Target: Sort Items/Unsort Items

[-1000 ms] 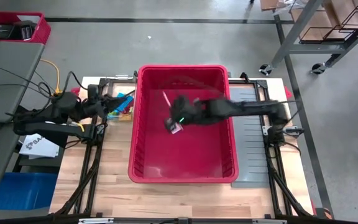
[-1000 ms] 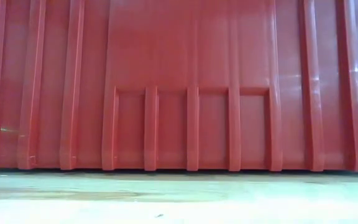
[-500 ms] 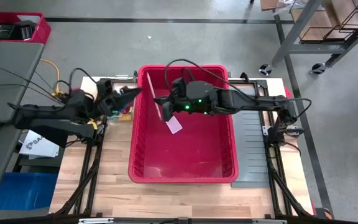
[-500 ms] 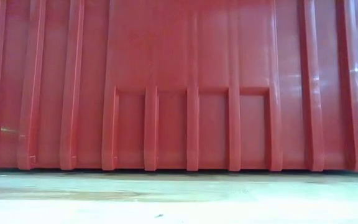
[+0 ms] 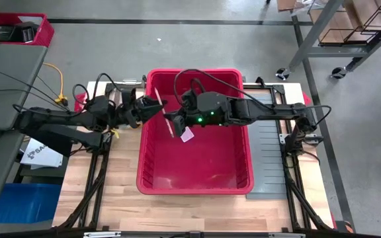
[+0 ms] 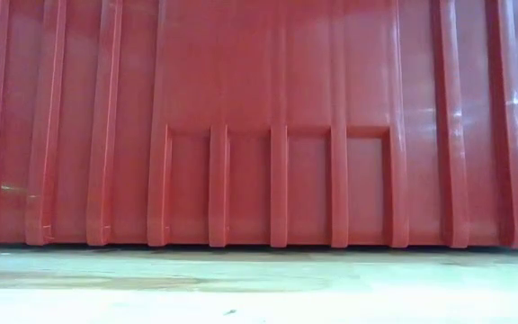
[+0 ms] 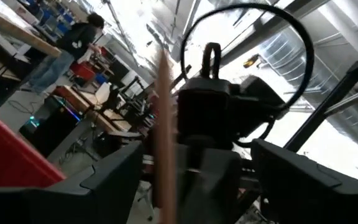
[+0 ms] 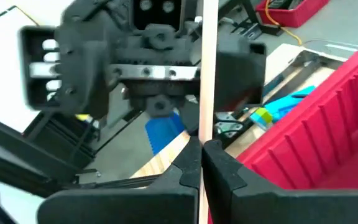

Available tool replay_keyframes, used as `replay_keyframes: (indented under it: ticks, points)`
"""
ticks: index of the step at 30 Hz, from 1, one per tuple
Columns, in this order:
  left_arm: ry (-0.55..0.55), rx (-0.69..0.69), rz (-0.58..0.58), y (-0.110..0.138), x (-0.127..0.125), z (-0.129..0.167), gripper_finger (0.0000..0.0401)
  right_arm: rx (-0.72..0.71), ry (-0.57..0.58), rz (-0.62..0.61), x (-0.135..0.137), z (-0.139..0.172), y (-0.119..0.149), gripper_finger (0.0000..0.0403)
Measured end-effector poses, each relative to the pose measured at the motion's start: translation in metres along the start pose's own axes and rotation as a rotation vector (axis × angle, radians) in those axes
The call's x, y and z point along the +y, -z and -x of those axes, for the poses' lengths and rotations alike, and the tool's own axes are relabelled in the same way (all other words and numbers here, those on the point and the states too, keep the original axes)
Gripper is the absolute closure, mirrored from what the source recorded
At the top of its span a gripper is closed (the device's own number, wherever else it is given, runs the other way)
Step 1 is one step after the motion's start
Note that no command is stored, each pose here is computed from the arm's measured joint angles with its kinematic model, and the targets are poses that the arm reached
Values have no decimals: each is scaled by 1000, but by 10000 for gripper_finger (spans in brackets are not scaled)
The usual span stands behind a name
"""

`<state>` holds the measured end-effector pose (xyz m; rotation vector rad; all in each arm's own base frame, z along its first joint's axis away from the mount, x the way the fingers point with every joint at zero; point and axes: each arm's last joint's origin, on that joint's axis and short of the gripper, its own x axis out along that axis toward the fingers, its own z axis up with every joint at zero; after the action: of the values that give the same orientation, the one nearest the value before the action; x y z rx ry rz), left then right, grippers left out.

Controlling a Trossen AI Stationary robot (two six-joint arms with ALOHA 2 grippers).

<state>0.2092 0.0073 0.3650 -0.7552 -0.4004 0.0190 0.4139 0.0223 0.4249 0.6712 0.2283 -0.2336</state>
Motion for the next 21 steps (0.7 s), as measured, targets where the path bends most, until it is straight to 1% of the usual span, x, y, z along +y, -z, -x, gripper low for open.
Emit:
replay_keyframes:
  ticks: [2, 4, 6, 7, 9, 10, 11, 16, 21]
  points:
    - [-17, 11, -4, 0, 0, -4, 115, 0, 4, 0, -1, 0, 0, 403]
    - [-52, 23, -25, 0, -1, -9, 144, -1, 3, 0, 0, 0, 0, 403]
    - [-78, 61, -44, 0, -1, -12, 201, 1, 2, 1, 0, 0, 0, 403]
    - [-87, 78, -47, 1, -2, -15, 237, 2, 0, 1, 0, 0, 0, 403]
    - [-113, 112, -64, 2, -1, -17, 326, 2, 1, 1, 0, 0, 0, 403]
    - [-121, 122, -78, 2, -1, -18, 361, 1, 2, 1, 0, 0, 0, 403]
    - [-122, 115, -86, 1, -2, -18, 380, 0, 2, 4, 0, 0, 0, 403]
    - [-133, 98, -103, -8, -3, -11, 396, -11, -5, 41, 1, 2, -2, 403]
    - [-196, 75, -144, -24, -4, 5, 398, -41, 11, 37, 1, 6, -6, 401]
